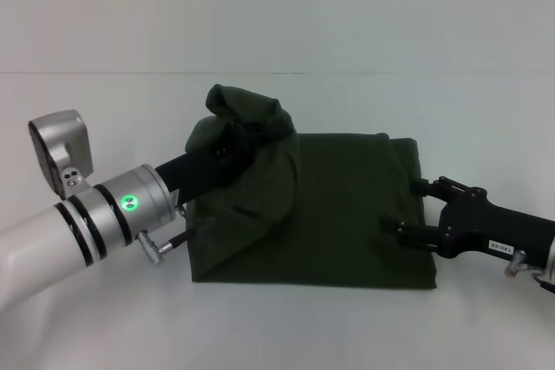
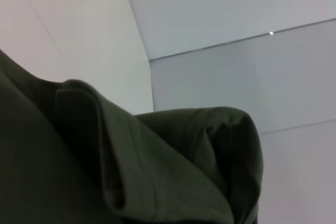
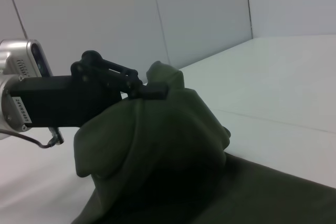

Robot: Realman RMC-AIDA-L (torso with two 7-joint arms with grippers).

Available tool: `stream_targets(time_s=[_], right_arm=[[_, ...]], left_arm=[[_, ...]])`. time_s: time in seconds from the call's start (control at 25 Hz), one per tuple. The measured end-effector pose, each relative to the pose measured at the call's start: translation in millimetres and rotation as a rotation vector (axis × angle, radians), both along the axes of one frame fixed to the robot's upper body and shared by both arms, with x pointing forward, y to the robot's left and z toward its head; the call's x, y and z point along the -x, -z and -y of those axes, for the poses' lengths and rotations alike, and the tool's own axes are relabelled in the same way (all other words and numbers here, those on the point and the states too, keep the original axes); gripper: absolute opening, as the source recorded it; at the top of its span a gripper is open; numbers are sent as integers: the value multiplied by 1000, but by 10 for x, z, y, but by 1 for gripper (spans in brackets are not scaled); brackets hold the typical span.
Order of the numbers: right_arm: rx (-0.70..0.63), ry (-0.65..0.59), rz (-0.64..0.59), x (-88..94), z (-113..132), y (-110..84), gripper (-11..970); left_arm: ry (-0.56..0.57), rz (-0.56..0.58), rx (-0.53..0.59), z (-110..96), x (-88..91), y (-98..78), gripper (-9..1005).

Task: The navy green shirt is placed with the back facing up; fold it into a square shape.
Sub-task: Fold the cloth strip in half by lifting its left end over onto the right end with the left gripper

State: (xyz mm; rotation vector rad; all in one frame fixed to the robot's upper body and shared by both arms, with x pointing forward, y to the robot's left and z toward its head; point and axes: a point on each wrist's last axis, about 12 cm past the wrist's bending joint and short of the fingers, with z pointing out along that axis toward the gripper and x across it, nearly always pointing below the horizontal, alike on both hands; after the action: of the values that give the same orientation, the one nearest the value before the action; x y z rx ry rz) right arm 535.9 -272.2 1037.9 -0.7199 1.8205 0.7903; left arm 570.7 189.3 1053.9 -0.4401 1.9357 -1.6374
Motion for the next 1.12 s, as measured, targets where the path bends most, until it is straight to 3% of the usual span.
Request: stream_targets(time_s=[0.32,0.68,0.96,1.12], right_arm=[[-22,35,-2,40,67,10,947],[-31,62,-5,69,116,24,947],[-61,156,-10,147,275,58,947],[-85,244,-13,211,415,87,946]], left_arm=[[34,19,-17,217,-4,22,113],[33,20,-43,325,53,107,186],[93,98,-68,613,88,75,242],[68,103,-79,718,113,102,275]])
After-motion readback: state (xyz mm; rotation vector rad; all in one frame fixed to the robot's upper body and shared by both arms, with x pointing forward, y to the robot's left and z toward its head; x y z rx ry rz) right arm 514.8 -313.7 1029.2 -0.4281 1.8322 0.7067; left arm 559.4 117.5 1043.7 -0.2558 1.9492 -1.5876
